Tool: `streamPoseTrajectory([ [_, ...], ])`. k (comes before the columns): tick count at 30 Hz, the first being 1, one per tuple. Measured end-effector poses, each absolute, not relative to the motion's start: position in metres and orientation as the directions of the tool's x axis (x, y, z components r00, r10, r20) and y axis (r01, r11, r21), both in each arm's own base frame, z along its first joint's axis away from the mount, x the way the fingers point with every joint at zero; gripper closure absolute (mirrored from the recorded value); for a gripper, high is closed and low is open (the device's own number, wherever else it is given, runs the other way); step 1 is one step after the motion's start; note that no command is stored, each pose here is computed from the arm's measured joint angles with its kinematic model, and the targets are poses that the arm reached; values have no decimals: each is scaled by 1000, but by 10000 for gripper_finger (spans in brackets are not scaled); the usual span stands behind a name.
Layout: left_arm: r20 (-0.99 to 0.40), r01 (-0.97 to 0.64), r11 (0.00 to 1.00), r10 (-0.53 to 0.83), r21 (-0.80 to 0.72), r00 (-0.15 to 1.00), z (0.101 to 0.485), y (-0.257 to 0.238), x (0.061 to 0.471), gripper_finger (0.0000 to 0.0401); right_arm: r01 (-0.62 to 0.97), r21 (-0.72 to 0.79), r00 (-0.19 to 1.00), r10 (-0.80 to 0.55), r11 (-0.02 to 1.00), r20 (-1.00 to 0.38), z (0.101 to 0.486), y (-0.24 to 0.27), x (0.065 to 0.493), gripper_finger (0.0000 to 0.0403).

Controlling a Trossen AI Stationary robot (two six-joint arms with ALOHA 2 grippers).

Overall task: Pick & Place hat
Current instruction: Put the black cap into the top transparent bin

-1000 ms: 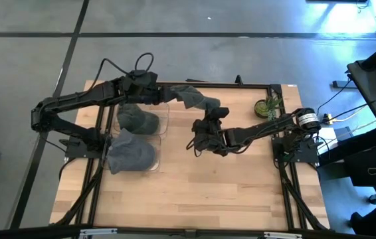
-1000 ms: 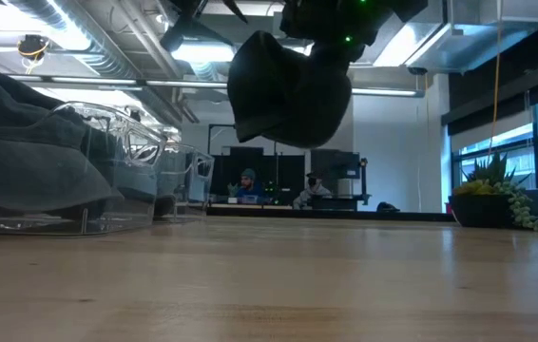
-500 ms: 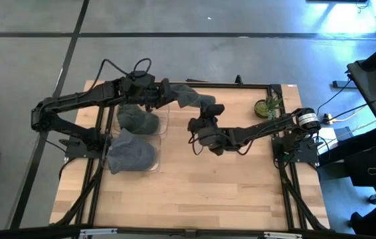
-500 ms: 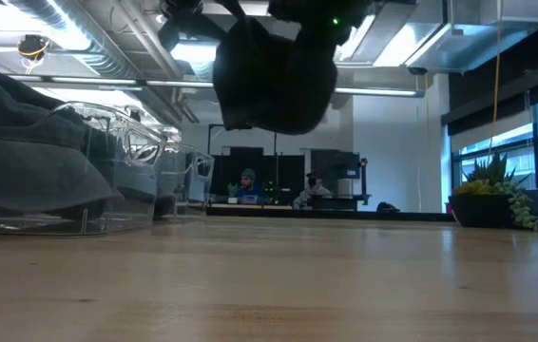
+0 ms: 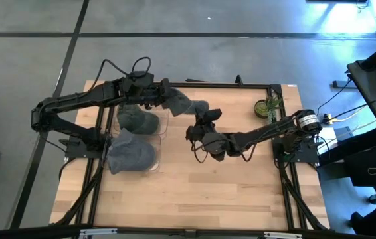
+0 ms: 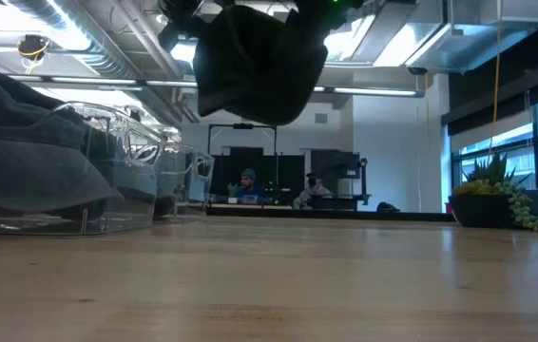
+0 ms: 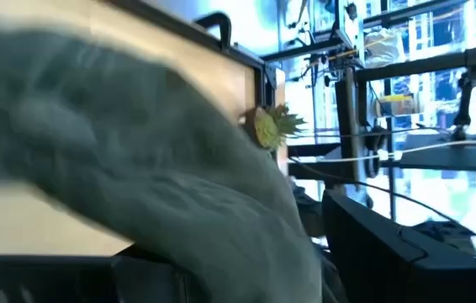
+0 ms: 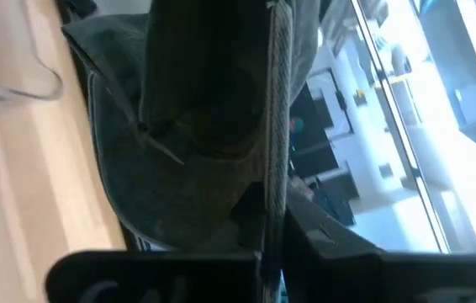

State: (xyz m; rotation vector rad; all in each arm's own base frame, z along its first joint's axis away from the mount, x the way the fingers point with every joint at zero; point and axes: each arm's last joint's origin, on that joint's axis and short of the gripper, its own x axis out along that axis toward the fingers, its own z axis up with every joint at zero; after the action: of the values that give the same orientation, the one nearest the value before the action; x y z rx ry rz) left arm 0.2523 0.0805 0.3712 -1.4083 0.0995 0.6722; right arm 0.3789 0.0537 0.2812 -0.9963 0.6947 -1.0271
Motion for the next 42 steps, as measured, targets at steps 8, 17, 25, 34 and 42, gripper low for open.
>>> streamPoseTrajectory([
  [8, -447, -537, 150, 397, -830, 801, 371, 81, 252, 210, 309, -923, 507, -861, 231, -45, 279, 66, 380, 388],
  [17, -444, -521, 106, 397, -847, 803, 371, 81, 252, 212, 256, -928, 600, -797, 269, -66, 278, 68, 382, 384],
  [25, -441, -527, 101, 428, -844, 789, 371, 82, 252, 208, 243, -931, 615, -786, 271, -68, 278, 69, 383, 386],
  [34, -438, -513, 38, 469, -858, 767, 371, 84, 252, 211, 235, -931, 632, -772, 278, -71, 278, 69, 383, 386],
  [42, -436, -520, 53, 477, -852, 763, 371, 83, 252, 212, 236, -931, 630, -774, 279, -72, 278, 67, 384, 386],
])
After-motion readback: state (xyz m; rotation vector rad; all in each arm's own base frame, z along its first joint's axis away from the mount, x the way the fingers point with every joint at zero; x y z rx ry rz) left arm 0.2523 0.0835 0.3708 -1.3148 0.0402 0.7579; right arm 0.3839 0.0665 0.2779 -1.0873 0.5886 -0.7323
